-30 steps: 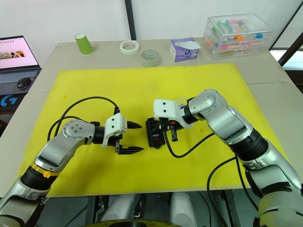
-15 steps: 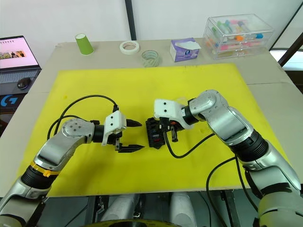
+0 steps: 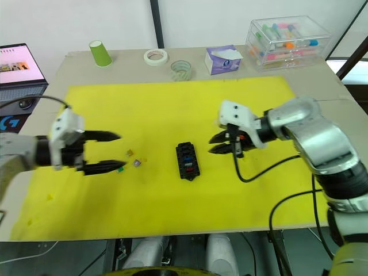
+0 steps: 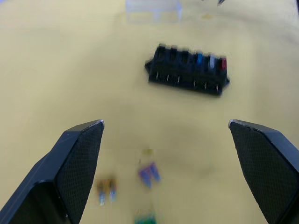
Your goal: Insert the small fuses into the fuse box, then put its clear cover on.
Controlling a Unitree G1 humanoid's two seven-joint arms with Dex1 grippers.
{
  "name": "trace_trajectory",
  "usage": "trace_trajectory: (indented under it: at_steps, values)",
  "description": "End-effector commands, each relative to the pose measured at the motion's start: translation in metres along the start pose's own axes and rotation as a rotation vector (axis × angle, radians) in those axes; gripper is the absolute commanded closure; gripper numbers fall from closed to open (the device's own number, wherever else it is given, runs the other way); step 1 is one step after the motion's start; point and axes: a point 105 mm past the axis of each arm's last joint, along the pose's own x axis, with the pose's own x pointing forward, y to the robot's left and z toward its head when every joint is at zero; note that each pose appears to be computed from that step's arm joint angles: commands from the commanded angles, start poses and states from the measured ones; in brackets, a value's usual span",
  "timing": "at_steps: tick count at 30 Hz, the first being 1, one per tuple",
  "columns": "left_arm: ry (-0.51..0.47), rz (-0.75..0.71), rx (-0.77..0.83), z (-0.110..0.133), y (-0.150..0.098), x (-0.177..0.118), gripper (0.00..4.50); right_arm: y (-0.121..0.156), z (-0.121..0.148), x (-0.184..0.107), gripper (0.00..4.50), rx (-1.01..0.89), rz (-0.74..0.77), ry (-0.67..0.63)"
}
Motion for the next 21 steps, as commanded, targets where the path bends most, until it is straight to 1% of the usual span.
trace_trajectory:
  at_steps: [1, 2, 5, 6, 7, 9, 12, 14, 21]
  values:
    - [0.058, 0.068, 0.002, -0.006, 0.008, -0.036, 0.0, -0.012, -0.01, -0.033, 2.16, -0.018, -0.101, 0.033]
    - [0.076, 0.088, -0.018, -0.012, 0.009, -0.046, 0.0, -0.014, -0.018, -0.041, 1.87, -0.009, -0.121, 0.06]
    - [0.128, 0.182, -0.036, -0.027, 0.021, -0.074, 0.0, -0.02, -0.039, -0.061, 0.73, 0.029, -0.179, 0.125]
    - [0.146, 0.216, -0.037, -0.032, 0.025, -0.083, 0.0, -0.022, -0.046, -0.067, 0.45, 0.045, -0.197, 0.143]
    - [0.152, 0.245, -0.046, -0.036, 0.028, -0.09, 0.0, -0.023, -0.052, -0.072, 0.03, 0.063, -0.211, 0.155]
    - [0.172, 0.281, -0.063, -0.046, 0.032, -0.101, 0.0, -0.026, -0.066, -0.079, 0.03, 0.084, -0.243, 0.193]
    - [0.214, 0.298, -0.069, -0.06, 0.034, -0.108, 0.0, -0.028, -0.08, -0.085, 0.03, 0.1, -0.272, 0.233]
    - [0.225, 0.307, -0.077, -0.066, 0.036, -0.11, 0.0, -0.029, -0.087, -0.088, 0.03, 0.105, -0.29, 0.255]
    - [0.214, 0.275, -0.073, -0.069, 0.037, -0.099, 0.0, -0.03, -0.082, -0.086, 0.03, 0.094, -0.303, 0.237]
